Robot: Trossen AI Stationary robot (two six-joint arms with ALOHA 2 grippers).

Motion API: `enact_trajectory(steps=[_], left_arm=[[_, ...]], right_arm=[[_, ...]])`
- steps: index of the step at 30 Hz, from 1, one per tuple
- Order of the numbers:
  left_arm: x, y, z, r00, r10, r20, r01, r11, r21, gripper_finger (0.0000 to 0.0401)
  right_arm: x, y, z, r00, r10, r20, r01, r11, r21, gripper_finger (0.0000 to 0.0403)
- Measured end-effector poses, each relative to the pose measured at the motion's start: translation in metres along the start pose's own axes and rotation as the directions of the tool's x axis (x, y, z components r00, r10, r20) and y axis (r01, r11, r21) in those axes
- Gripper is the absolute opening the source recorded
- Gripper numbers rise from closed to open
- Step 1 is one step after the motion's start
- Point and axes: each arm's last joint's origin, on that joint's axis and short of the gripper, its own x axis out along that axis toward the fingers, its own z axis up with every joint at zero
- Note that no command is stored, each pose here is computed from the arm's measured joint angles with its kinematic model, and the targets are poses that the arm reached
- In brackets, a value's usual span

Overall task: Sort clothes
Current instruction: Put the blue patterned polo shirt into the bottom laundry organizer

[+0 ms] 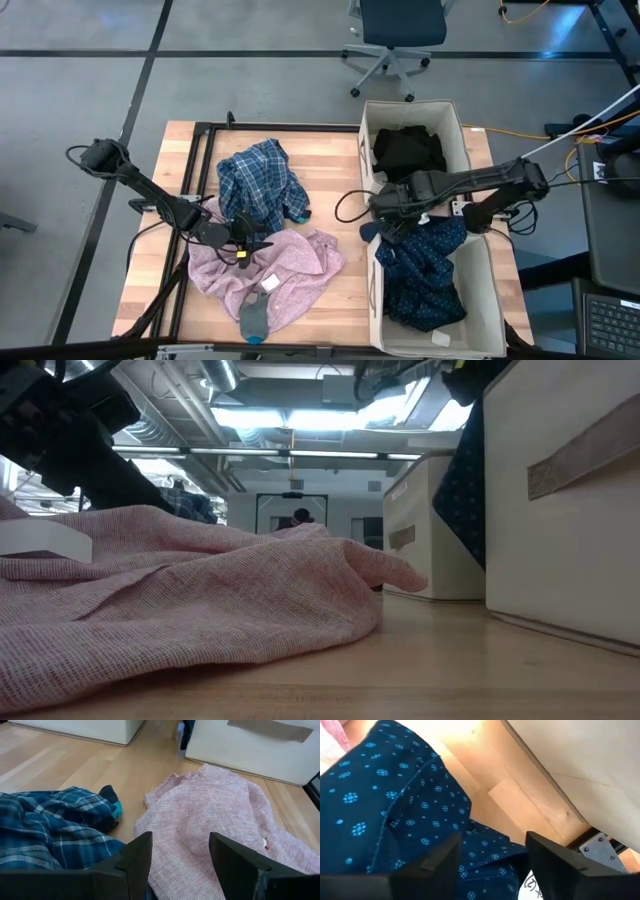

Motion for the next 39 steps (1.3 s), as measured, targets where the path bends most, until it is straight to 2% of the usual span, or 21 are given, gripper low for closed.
enact_trajectory(steps=[3, 8, 10, 14, 17, 20, 23, 25, 29, 33, 36, 39], left_arm=[[0.000, 0.000, 0.000, 1.000, 0.000, 0.001, 0.000, 1.000, -0.001, 0.0186], [0.000, 0.000, 0.000, 1.000, 0.000, 0.002, 0.000, 1.000, -0.004, 0.0186], [0.000, 0.000, 0.000, 1.000, 0.000, 0.003, 0.001, 0.999, -0.038, 0.0186], [-0.001, 0.000, 0.001, 1.000, -0.004, 0.010, 0.005, 0.998, -0.061, 0.0186], [-0.001, 0.000, 0.001, 1.000, -0.004, 0.010, 0.005, 0.998, -0.068, 0.0186], [-0.001, 0.000, 0.002, 1.000, -0.005, 0.011, 0.006, 0.995, -0.098, 0.0186], [-0.001, 0.000, 0.002, 1.000, -0.007, 0.015, 0.008, 0.994, -0.109, 0.0186], [-0.001, -0.001, 0.003, 1.000, -0.010, 0.023, 0.012, 0.995, -0.104, 0.0186], [-0.001, -0.001, 0.004, 0.999, -0.016, 0.034, 0.019, 0.995, -0.100, 0.0186], [-0.001, -0.001, 0.004, 0.999, -0.016, 0.035, 0.018, 0.997, -0.073, 0.0186], [0.000, -0.001, 0.005, 0.999, -0.014, 0.040, 0.016, 0.998, -0.067, 0.0186], [0.000, -0.001, 0.006, 0.999, -0.013, 0.048, 0.017, 0.998, -0.067, 0.0186]], right_arm=[[-0.002, 0.000, 0.000, 1.000, 0.005, 0.003, -0.005, 1.000, -0.004, 0.0181], [-0.019, -0.002, -0.001, 0.999, 0.022, 0.032, -0.022, 1.000, -0.016, 0.0043], [-0.030, -0.002, -0.003, 0.998, 0.032, 0.055, -0.030, 0.999, -0.030, 0.0012], [-0.059, 0.003, -0.011, 0.986, 0.113, 0.120, -0.108, 0.993, -0.047, 0.0024], [-0.086, 0.010, -0.024, 0.963, 0.213, 0.167, -0.201, 0.976, -0.084, 0.0010], [-0.111, 0.017, -0.045, 0.930, 0.310, 0.197, -0.291, 0.949, -0.117, 0.0006], [-0.131, 0.024, -0.071, 0.896, 0.398, 0.199, -0.387, 0.917, -0.090, 0.0012], [-0.137, 0.027, -0.087, 0.881, 0.415, 0.227, -0.410, 0.909, -0.073, 0.0010], [-0.132, 0.038, -0.110, 0.855, 0.354, 0.378, -0.349, 0.933, -0.085, 0.0004], [-0.113, 0.049, -0.113, 0.857, 0.268, 0.441, -0.244, 0.963, -0.110, 0.0018], [-0.103, 0.049, -0.102, 0.871, 0.211, 0.444, -0.196, 0.977, -0.081, 0.0054], [-0.091, 0.047, -0.090, 0.889, 0.153, 0.431, -0.129, 0.988, -0.086, 0.0109]])
